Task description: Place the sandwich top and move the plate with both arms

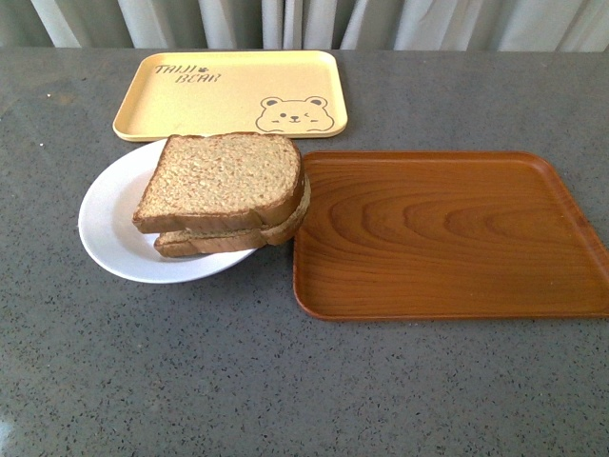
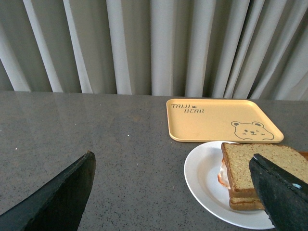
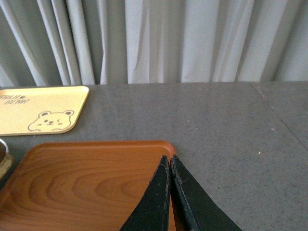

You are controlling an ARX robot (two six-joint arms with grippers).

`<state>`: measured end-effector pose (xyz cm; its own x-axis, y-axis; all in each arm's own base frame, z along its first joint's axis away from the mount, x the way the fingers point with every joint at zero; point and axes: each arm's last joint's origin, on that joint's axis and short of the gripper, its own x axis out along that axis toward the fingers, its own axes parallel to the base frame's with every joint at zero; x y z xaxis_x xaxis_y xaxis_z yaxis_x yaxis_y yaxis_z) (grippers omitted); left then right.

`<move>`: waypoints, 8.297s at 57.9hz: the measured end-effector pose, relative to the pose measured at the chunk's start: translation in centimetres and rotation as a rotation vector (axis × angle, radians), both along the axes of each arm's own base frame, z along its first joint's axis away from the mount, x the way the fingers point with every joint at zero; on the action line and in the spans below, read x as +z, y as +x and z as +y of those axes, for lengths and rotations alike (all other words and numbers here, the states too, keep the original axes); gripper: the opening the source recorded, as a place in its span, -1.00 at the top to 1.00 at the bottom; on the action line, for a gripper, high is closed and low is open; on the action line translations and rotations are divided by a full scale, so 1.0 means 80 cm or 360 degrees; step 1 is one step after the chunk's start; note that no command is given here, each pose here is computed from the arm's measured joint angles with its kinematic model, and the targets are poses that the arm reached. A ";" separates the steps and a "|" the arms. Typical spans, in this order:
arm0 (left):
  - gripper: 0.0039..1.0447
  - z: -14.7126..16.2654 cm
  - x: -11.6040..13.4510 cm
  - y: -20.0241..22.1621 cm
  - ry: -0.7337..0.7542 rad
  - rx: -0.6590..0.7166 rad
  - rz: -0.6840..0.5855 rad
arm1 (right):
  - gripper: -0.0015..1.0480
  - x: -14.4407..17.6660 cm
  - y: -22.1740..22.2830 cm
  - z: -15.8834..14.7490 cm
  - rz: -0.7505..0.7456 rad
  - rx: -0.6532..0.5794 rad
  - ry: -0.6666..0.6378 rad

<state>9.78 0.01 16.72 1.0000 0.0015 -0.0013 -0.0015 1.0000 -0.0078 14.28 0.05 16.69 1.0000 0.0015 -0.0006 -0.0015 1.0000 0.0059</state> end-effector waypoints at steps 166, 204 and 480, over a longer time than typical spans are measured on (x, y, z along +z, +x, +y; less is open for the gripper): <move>-0.83 -0.004 0.000 0.013 -0.0614 -0.0015 0.1051 | -0.82 0.005 -0.058 0.000 -0.0030 0.0002 -0.0002; -0.83 -0.009 -0.032 0.207 -0.0905 -0.0066 0.1177 | -0.82 0.005 -0.058 0.000 -0.0029 0.0002 -0.0003; 0.96 -0.092 -0.084 0.386 -0.1713 -0.0438 0.1414 | -0.82 0.005 -0.058 0.000 -0.0029 0.0002 -0.0003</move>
